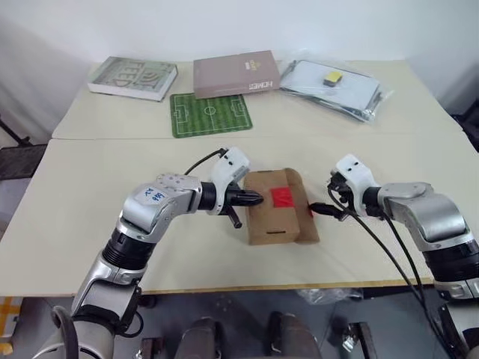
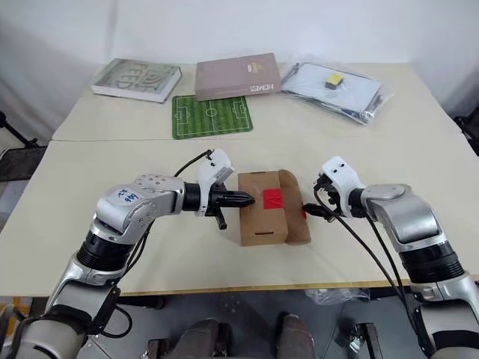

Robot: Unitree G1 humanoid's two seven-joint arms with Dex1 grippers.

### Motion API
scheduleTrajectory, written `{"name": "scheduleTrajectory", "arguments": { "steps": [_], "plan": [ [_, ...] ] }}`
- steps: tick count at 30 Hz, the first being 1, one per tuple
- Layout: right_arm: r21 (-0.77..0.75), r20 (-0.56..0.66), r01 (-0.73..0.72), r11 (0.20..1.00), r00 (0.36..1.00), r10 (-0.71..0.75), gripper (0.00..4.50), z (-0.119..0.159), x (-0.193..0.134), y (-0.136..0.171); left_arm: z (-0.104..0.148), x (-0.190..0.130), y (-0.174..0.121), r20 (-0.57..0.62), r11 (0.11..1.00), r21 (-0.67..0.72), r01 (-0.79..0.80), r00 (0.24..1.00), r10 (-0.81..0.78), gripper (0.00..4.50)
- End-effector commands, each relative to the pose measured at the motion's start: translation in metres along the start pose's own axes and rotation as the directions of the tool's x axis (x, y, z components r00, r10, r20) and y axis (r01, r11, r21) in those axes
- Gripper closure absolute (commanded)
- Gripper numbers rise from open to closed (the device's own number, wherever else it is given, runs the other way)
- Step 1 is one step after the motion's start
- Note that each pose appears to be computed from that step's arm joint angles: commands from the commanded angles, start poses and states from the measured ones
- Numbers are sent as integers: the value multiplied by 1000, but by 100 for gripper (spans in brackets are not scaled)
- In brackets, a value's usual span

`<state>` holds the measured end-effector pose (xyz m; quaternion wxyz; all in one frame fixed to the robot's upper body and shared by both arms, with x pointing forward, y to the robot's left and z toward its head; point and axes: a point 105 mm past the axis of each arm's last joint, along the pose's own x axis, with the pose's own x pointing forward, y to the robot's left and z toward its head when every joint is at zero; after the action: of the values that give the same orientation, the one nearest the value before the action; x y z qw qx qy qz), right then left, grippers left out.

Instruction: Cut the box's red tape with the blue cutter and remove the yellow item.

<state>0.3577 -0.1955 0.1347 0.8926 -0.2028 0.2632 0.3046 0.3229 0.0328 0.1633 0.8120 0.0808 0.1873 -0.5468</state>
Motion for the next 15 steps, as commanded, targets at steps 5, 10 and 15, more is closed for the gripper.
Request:
{"name": "scheduleTrajectory", "arguments": {
  "steps": [5, 10, 15],
  "plan": [
    [-152, -95, 19, 988, 995, -33, 3, -17, 3, -11, -7, 1, 1, -26, 1000, -13, -13, 1000, 12, 450],
    [93, 28, -12, 996, 1000, 9, 3, 7, -7, -18, -8, 0, 2, -24, 1000, -15, -24, 999, 24, 450],
    [411, 105, -174, 895, 984, 143, 3, 12, -12, -14, -10, -2, 2, -28, 999, -17, -30, 999, 29, 450]
  ]
}}
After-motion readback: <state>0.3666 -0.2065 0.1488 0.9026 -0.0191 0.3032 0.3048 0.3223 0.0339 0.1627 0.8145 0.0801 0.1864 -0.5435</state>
